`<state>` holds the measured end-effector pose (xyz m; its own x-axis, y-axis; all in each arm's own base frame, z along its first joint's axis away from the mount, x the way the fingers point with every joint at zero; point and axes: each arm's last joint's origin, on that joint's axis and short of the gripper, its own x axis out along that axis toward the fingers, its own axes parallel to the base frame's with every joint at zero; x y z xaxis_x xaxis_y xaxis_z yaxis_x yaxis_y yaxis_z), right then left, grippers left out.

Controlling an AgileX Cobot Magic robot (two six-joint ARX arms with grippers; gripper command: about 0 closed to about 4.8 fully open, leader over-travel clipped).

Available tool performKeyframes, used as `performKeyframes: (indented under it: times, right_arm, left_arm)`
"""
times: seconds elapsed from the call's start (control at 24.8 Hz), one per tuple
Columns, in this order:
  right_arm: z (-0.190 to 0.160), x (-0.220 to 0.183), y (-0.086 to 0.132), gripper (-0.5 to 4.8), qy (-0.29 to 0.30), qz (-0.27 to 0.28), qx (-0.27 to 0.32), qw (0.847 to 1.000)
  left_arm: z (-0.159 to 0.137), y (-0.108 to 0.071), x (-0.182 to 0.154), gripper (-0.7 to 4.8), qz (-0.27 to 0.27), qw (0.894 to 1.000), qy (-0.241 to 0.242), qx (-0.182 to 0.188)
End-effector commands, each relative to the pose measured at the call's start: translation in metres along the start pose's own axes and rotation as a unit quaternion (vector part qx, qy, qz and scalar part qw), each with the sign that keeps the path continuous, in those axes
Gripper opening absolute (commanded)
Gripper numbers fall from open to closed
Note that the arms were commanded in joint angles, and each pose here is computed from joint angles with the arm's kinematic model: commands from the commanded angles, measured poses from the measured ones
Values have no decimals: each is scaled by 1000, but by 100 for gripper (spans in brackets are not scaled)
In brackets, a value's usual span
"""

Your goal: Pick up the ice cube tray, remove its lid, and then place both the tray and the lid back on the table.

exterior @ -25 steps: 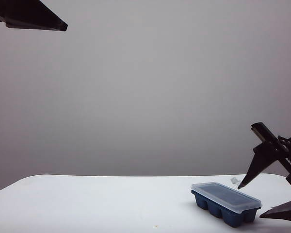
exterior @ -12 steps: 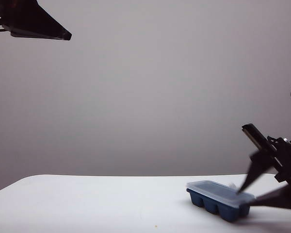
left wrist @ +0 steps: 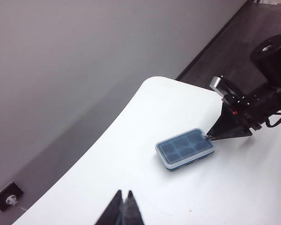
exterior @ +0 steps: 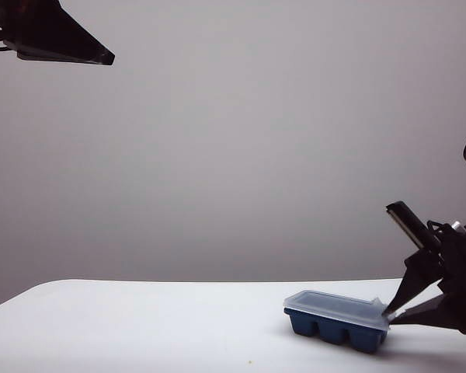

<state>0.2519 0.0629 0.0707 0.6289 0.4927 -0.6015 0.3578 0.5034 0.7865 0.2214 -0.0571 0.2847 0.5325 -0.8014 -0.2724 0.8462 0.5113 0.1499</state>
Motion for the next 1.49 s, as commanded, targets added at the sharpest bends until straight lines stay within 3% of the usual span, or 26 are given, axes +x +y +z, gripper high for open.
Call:
performKeyframes:
  times: [0.04,0.08,0.16,0.2,0.28,0.4,0.56,0.68,0.73,0.85,1.05,1.25,1.37,1.49]
  right_arm:
    - [2,0,6,-4,-6,26,-13,1000]
    - [3,-1,8,-3,6,47,-20,999]
    - [4,-2,14,-4,15,80,-32,996]
    - [5,-2,18,-4,23,105,-37,994]
    - [7,-1,26,-4,56,134,-44,988]
    - [12,1,40,-4,95,175,-61,978]
    - [12,3,33,-4,100,142,-78,982]
    - [8,4,15,-3,109,52,-84,989]
    - [7,4,14,0,109,47,-83,990]
    - [11,4,16,149,105,60,-93,988]
    - [18,0,12,149,113,68,-79,988]
    - [12,-2,2,155,149,29,-58,987]
    - [12,-2,-2,160,138,4,-55,989]
    - [15,-3,4,159,148,49,-69,985]
  left_arm:
    - [2,0,0,-1,0,1000,-6,8]
    - [2,0,0,5,0,1000,-6,8]
    - [2,0,0,81,1,1000,-7,15]
    - [2,0,0,170,1,1000,-8,24]
    - [2,0,0,256,2,999,-8,38]
    - [2,0,0,301,2,999,-7,49]
    - [1,0,0,306,1,999,-5,46]
    - [-1,-1,0,305,-3,999,4,36]
    - [-1,-1,0,305,-3,999,6,34]
    - [-2,-1,0,305,-4,999,9,31]
    - [-2,-1,0,305,-5,999,9,31]
    - [-2,-1,0,305,-5,999,9,30]
    - [-2,-1,0,305,-5,999,9,30]
    - [-2,-1,0,305,-4,999,10,30]
